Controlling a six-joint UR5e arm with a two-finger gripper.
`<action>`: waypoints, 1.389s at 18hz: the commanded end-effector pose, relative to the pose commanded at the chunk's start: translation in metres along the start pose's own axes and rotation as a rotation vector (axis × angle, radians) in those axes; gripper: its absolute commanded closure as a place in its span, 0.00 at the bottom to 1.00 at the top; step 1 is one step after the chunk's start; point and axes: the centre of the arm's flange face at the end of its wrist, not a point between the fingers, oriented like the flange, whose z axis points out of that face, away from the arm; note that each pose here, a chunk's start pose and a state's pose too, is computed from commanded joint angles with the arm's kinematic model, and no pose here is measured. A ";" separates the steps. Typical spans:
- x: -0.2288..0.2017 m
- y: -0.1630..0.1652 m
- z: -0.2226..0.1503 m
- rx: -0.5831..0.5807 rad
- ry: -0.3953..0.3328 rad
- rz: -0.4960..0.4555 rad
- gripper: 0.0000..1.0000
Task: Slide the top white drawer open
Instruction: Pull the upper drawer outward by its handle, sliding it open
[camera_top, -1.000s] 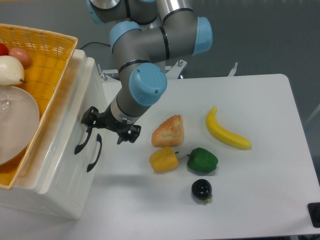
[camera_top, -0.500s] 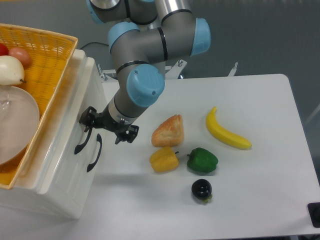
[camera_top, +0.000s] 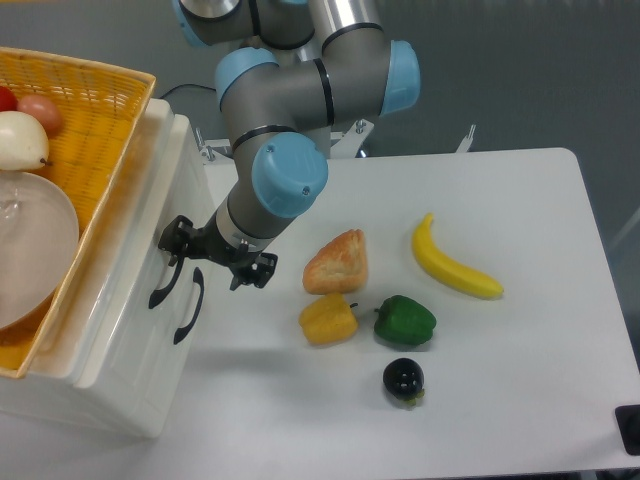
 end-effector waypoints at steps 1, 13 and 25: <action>-0.002 0.000 -0.001 0.001 0.000 -0.003 0.00; -0.014 -0.002 -0.007 0.013 -0.007 -0.012 0.00; -0.036 -0.003 -0.018 0.031 -0.013 -0.005 0.00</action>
